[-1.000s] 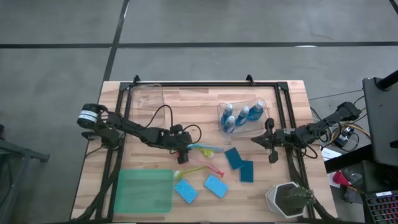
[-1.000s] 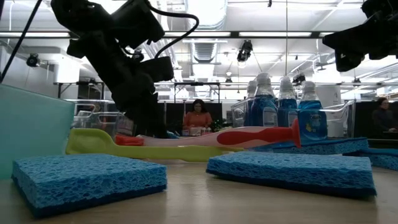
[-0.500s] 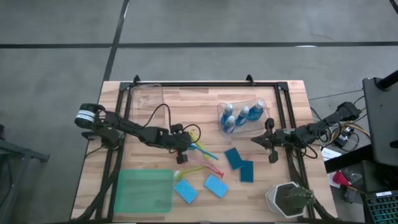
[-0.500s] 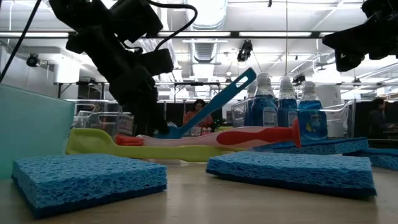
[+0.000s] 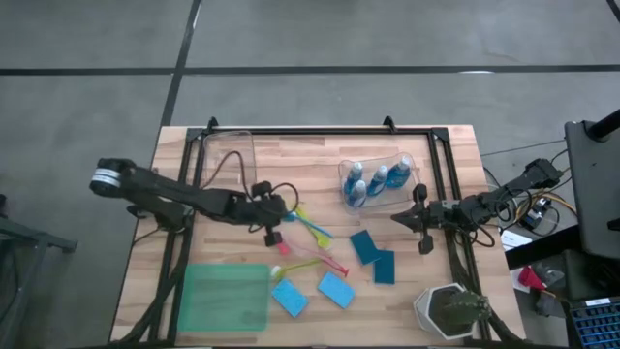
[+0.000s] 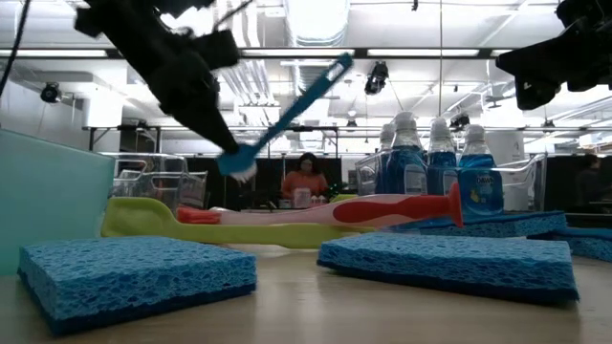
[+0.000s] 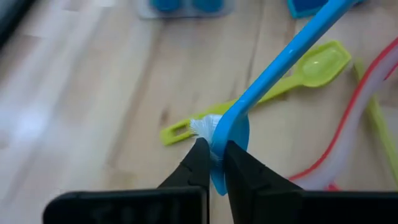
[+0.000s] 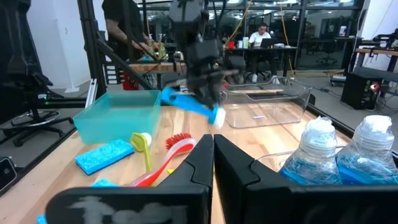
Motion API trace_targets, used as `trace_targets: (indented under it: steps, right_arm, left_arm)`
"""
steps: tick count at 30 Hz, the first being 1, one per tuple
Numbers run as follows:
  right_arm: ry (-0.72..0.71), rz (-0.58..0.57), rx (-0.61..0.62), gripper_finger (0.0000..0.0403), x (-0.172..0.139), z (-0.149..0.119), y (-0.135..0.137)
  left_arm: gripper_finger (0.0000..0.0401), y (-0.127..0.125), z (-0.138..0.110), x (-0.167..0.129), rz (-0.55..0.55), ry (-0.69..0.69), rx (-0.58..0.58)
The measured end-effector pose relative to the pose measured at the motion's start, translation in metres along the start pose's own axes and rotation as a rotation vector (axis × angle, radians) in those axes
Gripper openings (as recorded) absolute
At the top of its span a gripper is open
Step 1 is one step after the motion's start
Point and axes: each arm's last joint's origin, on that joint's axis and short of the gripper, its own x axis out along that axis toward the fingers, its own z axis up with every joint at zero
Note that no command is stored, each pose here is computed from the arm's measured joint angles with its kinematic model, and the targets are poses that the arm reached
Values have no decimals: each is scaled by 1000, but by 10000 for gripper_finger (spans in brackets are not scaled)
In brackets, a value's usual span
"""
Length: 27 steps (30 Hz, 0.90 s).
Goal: Pick & Place Kitchen Sink Supplies
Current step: Put the blue dish brush into the left transparent bin
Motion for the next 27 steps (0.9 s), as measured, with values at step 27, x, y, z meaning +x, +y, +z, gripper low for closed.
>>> trace_targets:
  steps: [27]
  right_arm:
    - [1, 1, -2, 8, 0, 0, 0]
  left_arm:
    - [27, 75, -55, -127, 640, -165, -609]
